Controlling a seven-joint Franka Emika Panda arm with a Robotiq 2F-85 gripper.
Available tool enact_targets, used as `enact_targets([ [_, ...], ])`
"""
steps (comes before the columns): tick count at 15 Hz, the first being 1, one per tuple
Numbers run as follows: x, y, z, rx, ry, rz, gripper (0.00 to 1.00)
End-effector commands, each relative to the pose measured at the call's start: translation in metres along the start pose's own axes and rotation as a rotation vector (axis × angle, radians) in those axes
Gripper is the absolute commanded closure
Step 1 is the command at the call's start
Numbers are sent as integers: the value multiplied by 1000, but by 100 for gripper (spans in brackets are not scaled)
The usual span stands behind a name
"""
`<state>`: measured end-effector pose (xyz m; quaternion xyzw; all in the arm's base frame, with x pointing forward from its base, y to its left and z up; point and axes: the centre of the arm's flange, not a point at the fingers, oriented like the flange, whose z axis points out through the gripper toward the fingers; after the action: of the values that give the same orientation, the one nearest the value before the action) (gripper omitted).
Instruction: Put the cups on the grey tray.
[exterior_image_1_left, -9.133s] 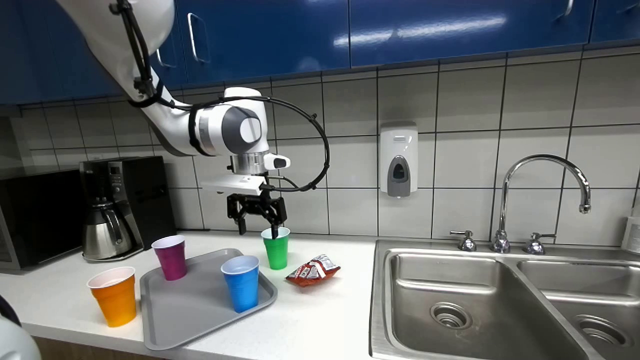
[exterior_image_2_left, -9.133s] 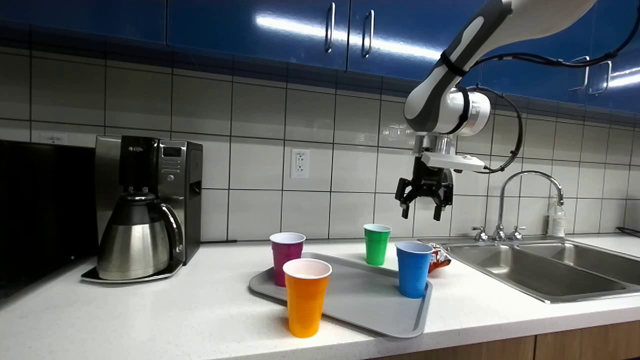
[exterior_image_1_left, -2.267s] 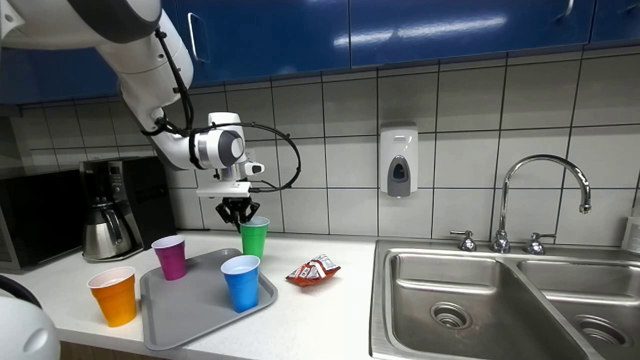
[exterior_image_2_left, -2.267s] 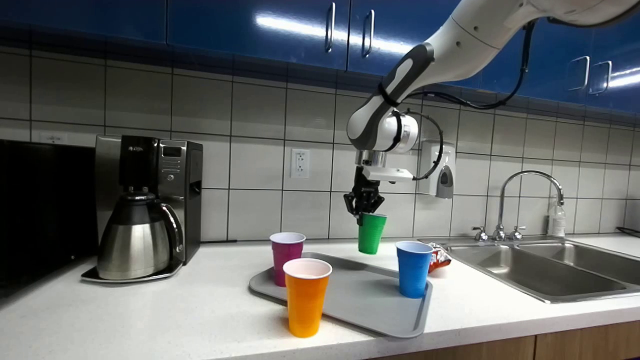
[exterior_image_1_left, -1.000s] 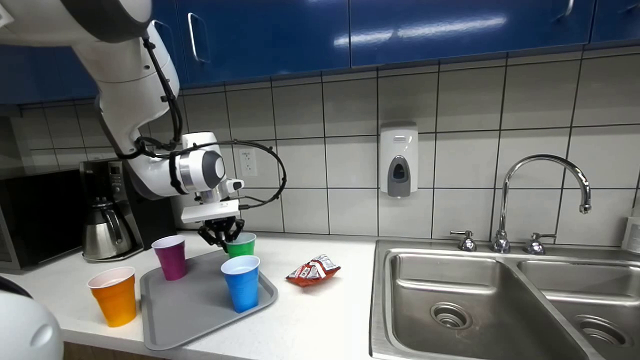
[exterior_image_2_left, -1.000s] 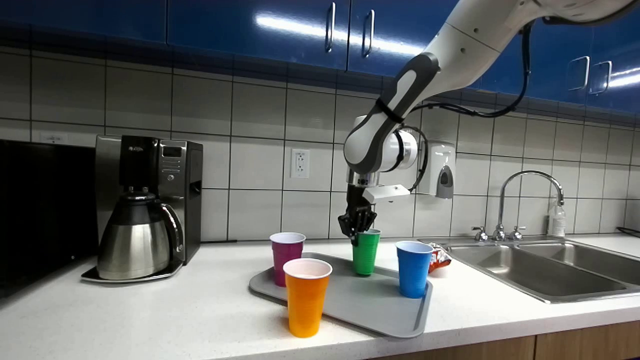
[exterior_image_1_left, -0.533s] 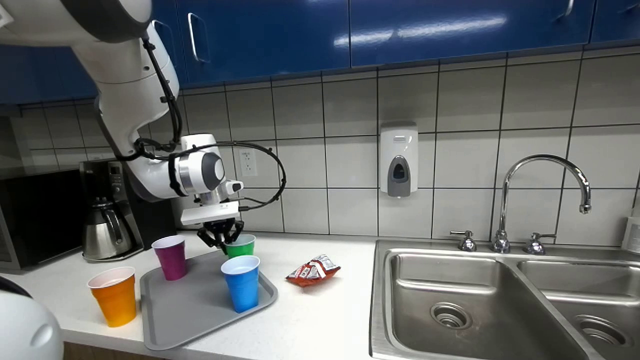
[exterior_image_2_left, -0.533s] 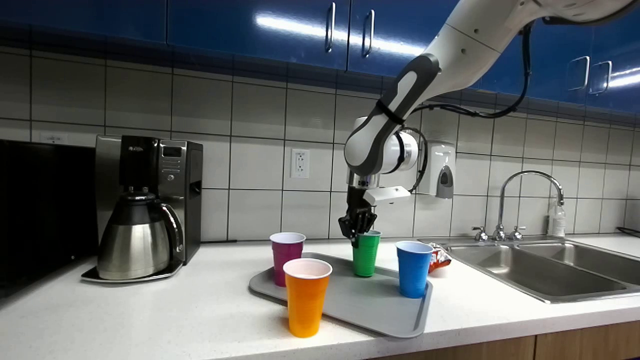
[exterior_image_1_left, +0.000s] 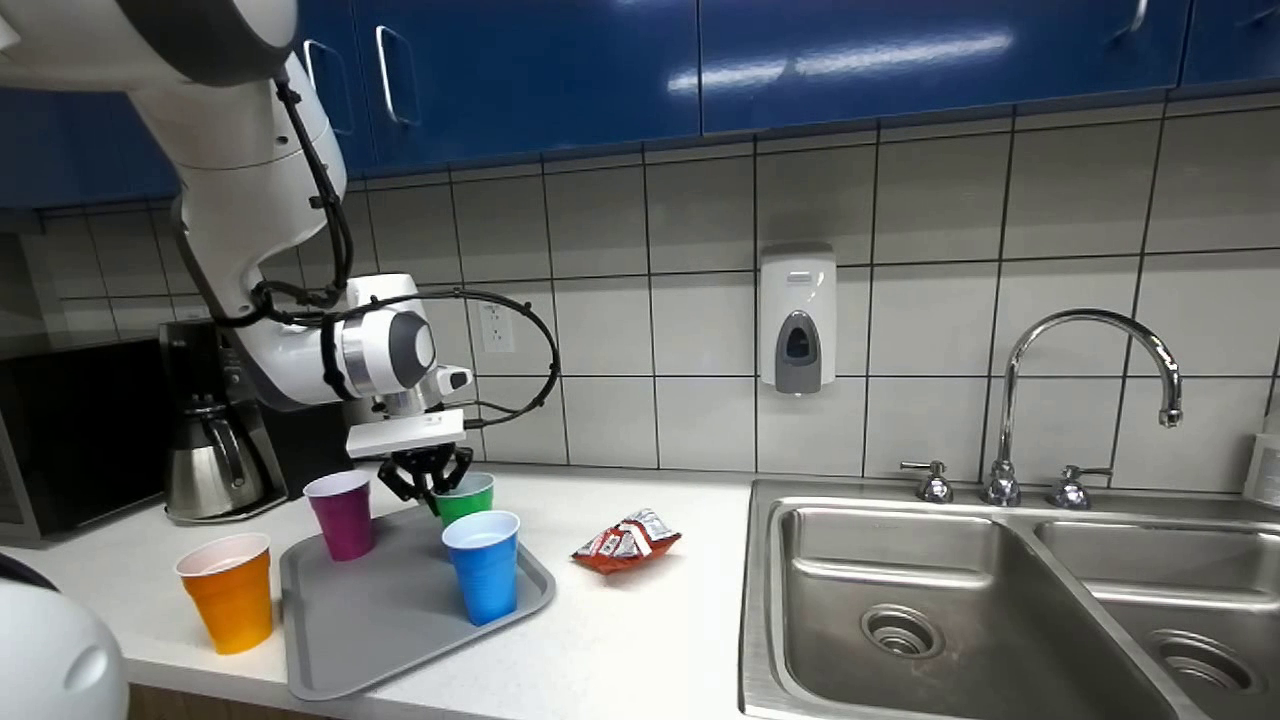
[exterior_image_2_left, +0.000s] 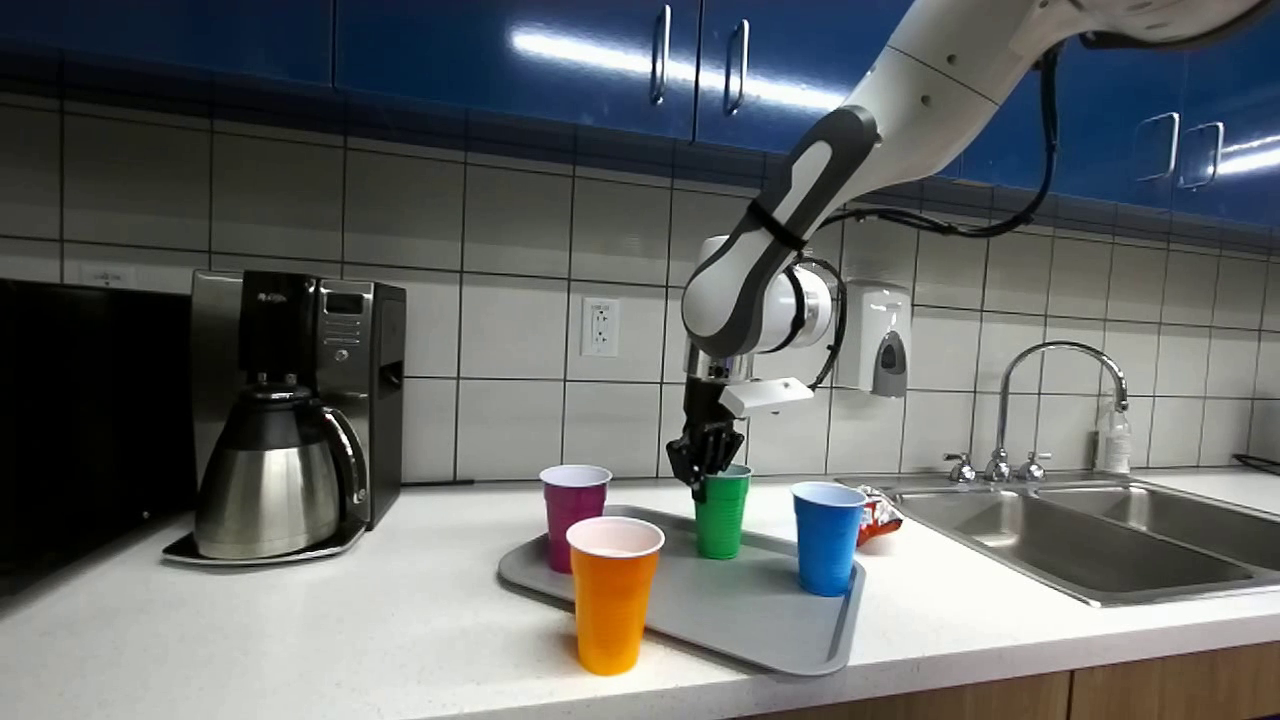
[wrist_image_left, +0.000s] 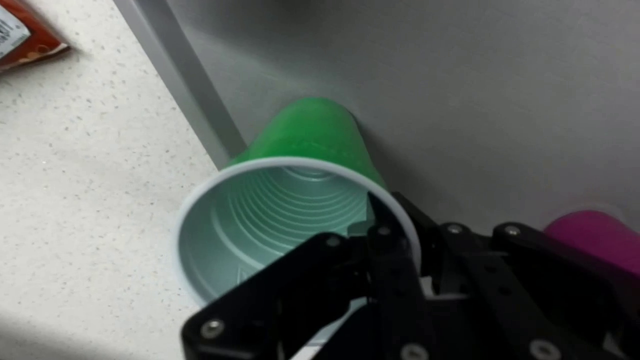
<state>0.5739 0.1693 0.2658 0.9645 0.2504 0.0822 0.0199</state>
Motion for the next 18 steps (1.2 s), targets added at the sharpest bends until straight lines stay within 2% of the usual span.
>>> enact_targets([
  [1,-9,-5,-7,-13,1,-25,99],
  [2,-9,-5,-7,-14,0,-23,99],
  [3,-10,-5,-7,-17,-4,-21,69],
  [5,-10,-4,-7,-17,-12,-18,61],
  [13,-10,0,-21,-9,-14,-15,2],
  [18,-5,2,-46,0,12,-2,0],
])
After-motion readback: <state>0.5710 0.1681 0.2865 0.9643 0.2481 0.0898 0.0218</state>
